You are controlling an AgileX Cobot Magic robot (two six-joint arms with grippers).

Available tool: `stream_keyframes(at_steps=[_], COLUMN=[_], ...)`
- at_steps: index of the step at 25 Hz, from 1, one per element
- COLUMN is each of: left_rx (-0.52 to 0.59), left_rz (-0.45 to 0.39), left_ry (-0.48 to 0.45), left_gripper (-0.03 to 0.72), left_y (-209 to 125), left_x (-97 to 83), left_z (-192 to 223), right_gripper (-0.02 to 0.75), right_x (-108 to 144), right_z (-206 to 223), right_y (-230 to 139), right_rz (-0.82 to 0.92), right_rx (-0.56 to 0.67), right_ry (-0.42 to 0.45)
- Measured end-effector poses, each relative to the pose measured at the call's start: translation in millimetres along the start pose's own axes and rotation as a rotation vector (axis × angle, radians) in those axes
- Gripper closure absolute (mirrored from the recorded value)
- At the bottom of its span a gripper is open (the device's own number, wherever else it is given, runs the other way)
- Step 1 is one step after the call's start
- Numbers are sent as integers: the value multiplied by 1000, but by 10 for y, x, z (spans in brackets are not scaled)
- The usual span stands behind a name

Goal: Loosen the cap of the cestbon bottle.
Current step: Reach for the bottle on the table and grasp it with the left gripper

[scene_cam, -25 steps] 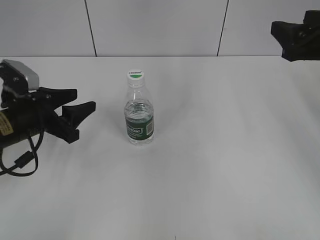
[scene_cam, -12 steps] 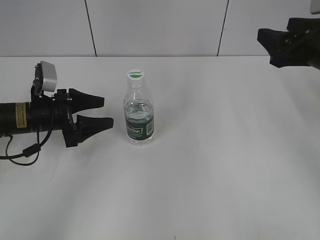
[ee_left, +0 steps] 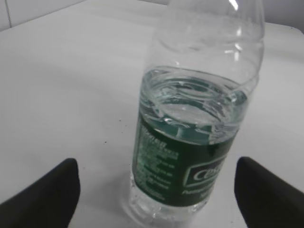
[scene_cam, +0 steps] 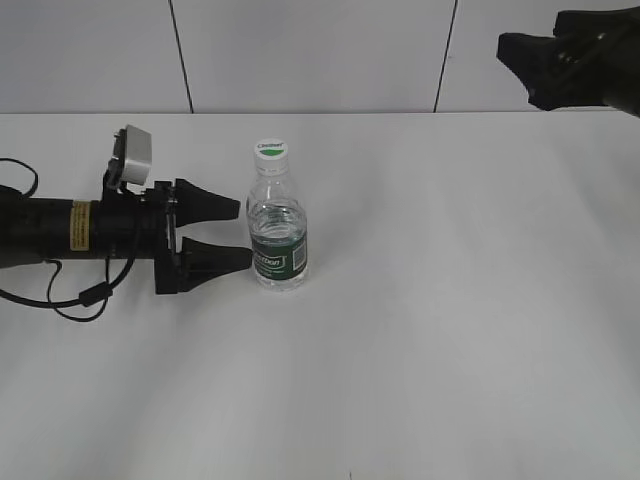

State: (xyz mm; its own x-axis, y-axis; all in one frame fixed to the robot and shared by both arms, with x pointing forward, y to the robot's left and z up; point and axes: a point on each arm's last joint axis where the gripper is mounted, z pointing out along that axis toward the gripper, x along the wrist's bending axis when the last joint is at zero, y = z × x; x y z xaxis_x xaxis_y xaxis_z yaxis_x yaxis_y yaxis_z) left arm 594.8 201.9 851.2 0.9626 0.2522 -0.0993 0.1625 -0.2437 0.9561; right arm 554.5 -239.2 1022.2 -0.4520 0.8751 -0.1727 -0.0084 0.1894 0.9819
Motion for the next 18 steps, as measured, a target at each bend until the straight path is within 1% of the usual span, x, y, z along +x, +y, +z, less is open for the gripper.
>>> stream_keyframes(at_steps=[5,8,11,14,18], left_rx=[10,7,-12,-41,-47], left_rz=[12,16,5,-15,-16], left_ry=[-66,-84,-66,-27,-28], left_gripper=[95,98,98,98,98], left_y=[-38,-20,10,42,59], left_x=[-55,-99,-103,-78,-100], left_z=[246,341,391,417,463], right_gripper=[186,186,186,186,186], right_x=[26,34,45,51,59], right_z=[25,24,28,30,29], right_y=[33,31,37,40,37], right_rz=[5,7,3,-2,-3], right_rx=[-1,2,4,5,9], right_ry=[48,57,73,82,92])
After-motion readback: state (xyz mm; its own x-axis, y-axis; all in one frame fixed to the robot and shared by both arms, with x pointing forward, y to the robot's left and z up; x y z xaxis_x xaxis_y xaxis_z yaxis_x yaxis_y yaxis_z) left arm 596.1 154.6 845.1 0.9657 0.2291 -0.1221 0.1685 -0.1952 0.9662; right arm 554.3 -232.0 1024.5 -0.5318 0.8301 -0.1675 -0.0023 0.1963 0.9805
